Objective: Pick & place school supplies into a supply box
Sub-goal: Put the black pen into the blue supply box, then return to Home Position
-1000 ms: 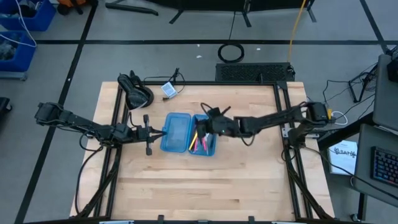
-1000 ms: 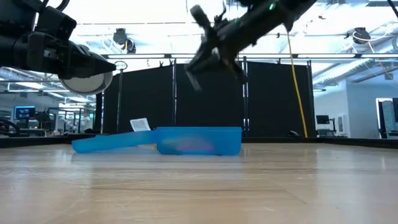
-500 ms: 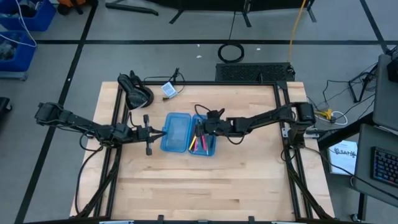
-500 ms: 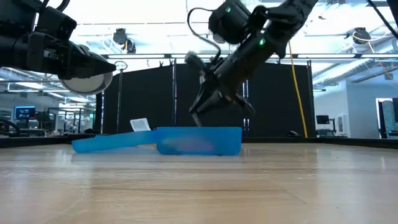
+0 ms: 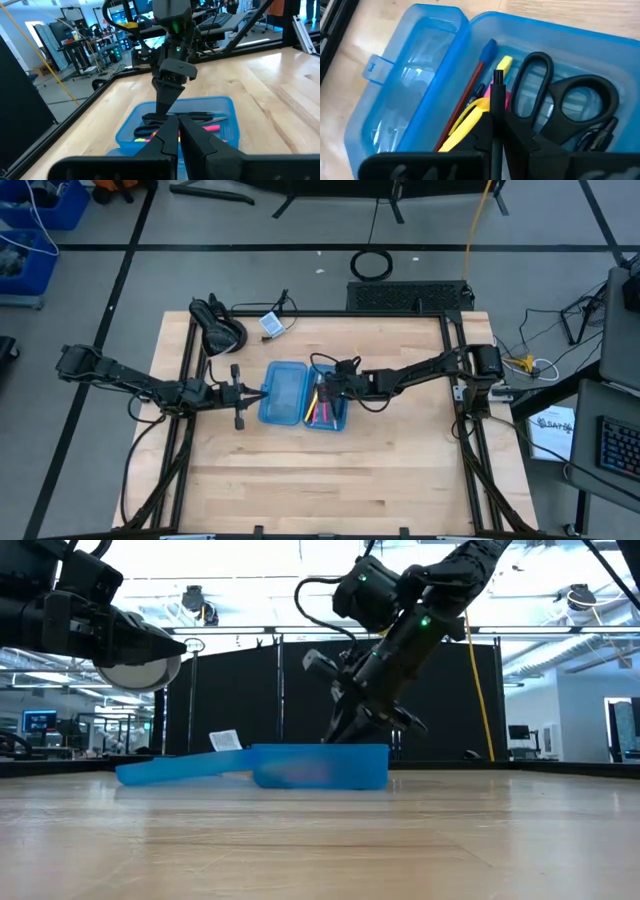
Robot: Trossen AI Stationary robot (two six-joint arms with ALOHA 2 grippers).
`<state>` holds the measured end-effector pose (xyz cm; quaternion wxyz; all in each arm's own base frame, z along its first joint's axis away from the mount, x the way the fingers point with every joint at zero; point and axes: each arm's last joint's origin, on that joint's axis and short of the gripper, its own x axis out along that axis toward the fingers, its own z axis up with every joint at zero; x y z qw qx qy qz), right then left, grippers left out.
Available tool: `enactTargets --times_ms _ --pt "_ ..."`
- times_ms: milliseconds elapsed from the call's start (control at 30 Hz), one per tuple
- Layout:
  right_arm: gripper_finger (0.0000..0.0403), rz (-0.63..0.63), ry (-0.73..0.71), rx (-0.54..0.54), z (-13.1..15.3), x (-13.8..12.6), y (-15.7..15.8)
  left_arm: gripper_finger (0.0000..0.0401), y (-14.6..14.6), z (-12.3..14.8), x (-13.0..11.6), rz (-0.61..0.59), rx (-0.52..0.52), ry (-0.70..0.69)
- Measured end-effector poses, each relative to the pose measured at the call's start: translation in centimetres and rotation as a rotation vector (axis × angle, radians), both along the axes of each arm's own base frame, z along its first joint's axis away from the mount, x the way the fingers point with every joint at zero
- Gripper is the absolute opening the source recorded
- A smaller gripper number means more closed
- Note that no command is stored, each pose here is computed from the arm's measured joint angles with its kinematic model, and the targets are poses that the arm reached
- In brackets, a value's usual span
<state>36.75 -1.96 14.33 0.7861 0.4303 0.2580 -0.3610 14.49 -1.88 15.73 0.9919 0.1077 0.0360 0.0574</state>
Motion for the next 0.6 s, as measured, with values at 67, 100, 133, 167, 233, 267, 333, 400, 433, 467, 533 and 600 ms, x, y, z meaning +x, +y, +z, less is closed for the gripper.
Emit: enactTargets --times_ms 67,100,133,167,233,267,333,400,433,467,533,600 --pt "0.0016 0.0 0.015 -0.001 -0.08 -0.11 0.0 0.0021 0.0 0.0 0.0 0.0 0.0 0.0" --pt "0.0016 0.001 0.026 -0.002 -0.13 -0.19 0.0 0.0021 0.0 0.0 0.0 0.0 0.0 0.0" --pt "0.0016 0.003 0.035 -0.004 -0.19 -0.25 0.0 0.0021 0.0 0.0 0.0 0.0 0.0 0.0" --pt "0.0016 0.006 0.038 -0.006 -0.21 -0.25 0.0 0.0021 0.0 0.0 0.0 0.0 0.0 0.0" --pt "0.003 0.017 0.039 -0.019 -0.18 -0.21 -0.01 0.0021 0.0 0.0 0.0 0.0 0.0 0.0" --pt "0.0041 0.017 0.038 -0.022 -0.17 -0.21 -0.01 0.0021 0.0 0.0 0.0 0.0 0.0 0.0" --pt "0.0063 0.003 0.038 -0.013 -0.21 -0.25 -0.03 0.0021 0.0 0.0 0.0 0.0 0.0 0.0" --pt "0.0079 -0.005 0.038 -0.008 -0.22 -0.27 -0.15 0.0021 0.0 0.0 0.0 0.0 0.001 0.0" --pt "0.0085 -0.006 0.036 -0.008 -0.21 -0.26 -0.17 0.0021 0.0 0.0 0.0 0.0 0.004 0.001" --pt "0.0089 -0.006 0.037 -0.008 -0.22 -0.27 -0.17 0.0021 0.0 0.0 0.0 0.0 0.004 0.001" --pt "0.0093 -0.007 0.039 -0.008 -0.23 -0.29 -0.22 0.0021 0.0 0.0 0.0 0.0 0.003 0.0" --pt "0.0094 -0.007 0.036 -0.008 -0.21 -0.26 -0.22 0.0021 0.0 0.0 0.0 0.0 0.003 0.0"
